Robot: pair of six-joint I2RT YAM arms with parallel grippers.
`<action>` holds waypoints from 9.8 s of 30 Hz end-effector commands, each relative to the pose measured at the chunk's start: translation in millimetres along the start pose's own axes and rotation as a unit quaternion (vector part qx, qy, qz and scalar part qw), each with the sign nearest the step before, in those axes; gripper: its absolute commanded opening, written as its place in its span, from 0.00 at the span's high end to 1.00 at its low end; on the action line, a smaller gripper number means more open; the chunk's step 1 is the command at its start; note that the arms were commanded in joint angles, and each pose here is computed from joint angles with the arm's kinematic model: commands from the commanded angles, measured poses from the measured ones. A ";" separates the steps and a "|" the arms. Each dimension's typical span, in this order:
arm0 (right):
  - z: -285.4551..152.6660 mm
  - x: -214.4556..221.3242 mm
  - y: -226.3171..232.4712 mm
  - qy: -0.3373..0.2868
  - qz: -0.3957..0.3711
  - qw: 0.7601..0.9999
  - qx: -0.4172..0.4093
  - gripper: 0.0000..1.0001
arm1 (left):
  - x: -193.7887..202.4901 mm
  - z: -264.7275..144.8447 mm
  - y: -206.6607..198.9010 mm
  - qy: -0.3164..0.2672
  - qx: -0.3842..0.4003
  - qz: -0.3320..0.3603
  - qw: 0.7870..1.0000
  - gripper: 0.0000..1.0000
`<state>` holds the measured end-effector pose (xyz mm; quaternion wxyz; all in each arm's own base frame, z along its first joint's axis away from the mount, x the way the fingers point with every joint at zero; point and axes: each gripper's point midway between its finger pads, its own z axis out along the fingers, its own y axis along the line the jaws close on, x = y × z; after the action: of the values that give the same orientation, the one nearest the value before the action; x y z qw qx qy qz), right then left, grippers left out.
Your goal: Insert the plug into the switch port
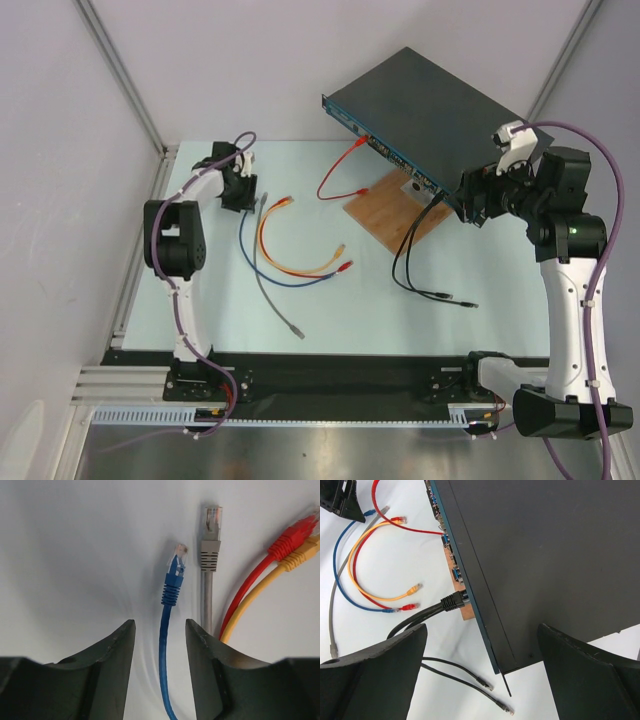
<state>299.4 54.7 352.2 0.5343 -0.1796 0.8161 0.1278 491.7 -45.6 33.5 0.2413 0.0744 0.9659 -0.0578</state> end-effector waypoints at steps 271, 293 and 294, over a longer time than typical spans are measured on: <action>3.1 -99.4 35.4 -0.149 0.296 0.937 -0.112 0.00 | 54.1 -380.8 -410.7 -0.321 0.327 0.229 0.859 1.00; -52.6 -9.0 -69.9 -0.100 0.387 0.916 0.014 0.00 | 39.7 -331.3 -501.6 -0.219 0.348 0.111 0.905 1.00; -50.4 -6.8 -67.5 -0.098 0.390 0.915 0.001 0.00 | 36.9 -329.5 -502.2 -0.221 0.343 0.104 0.907 1.00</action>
<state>297.7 -38.2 381.4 0.5353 0.1927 0.7642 0.3039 215.7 -479.6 317.1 0.4038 0.2827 0.7976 -0.3478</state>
